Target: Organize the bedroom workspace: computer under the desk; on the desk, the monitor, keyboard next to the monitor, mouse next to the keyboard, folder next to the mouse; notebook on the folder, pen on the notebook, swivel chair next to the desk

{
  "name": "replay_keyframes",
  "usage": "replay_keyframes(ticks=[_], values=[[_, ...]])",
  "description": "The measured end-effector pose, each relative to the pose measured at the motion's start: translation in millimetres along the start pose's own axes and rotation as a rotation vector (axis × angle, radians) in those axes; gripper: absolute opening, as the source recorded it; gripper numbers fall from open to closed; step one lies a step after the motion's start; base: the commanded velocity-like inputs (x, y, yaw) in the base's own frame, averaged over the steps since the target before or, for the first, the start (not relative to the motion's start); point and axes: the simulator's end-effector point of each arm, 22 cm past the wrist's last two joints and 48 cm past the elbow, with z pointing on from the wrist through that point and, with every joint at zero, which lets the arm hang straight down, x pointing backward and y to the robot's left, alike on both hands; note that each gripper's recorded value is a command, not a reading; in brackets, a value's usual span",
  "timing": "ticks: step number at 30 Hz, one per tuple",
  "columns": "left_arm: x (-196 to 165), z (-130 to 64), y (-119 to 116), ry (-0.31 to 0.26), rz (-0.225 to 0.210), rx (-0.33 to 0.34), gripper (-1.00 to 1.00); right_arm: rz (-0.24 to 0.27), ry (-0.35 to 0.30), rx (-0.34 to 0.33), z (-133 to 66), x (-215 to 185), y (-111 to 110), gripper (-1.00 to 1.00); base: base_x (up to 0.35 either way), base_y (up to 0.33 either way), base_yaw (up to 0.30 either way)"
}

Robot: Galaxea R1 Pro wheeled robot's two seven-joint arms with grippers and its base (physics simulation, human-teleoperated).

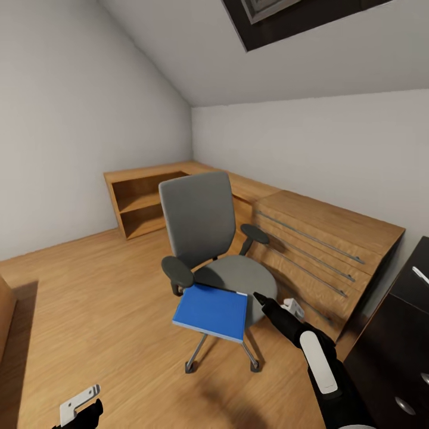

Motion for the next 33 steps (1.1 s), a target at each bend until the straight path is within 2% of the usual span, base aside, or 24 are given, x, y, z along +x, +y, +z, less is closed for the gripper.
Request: replay_keyframes(ticks=[8, 13, 14, 19, 25, 26, 33], values=[[5, 8.8, -3, -0.036, -0.023, 0.003, 1.00, 0.015, 0.015, 0.005, 7.2, 18, -20, 1.00, 0.000, 0.000, 0.000], [9, 14.7, -3, -0.054, -0.033, 0.004, 1.00, 0.035, 0.027, -0.079, 10.3, 29, -19, 1.00, -0.003, 0.000, 0.000], [10, 16.0, -3, -0.056, -0.034, 0.004, 1.00, 0.061, 0.016, -0.097, 8.9, 25, -27, 1.00, -0.034, 0.000, 0.000], [19, 22.6, -3, -0.056, -0.034, 0.004, 1.00, 0.090, 0.001, -0.123, 8.8, 25, -40, 1.00, -0.163, 0.000, 0.000], [29, 30.0, -3, -0.056, -0.035, 0.004, 1.00, 0.131, 0.051, -0.081, 17.5, 60, -74, 1.00, -0.025, 0.000, 0.000], [31, 31.4, -2, -0.056, -0.035, 0.004, 1.00, 0.135, 0.040, -0.061, 20.8, 68, -84, 1.00, -0.002, 0.000, 0.000], [44, 40.2, -2, -0.055, -0.035, 0.004, 1.00, 0.144, 0.016, -0.030, 29.0, 87, -108, 1.00, 0.000, 0.000, 0.000]])
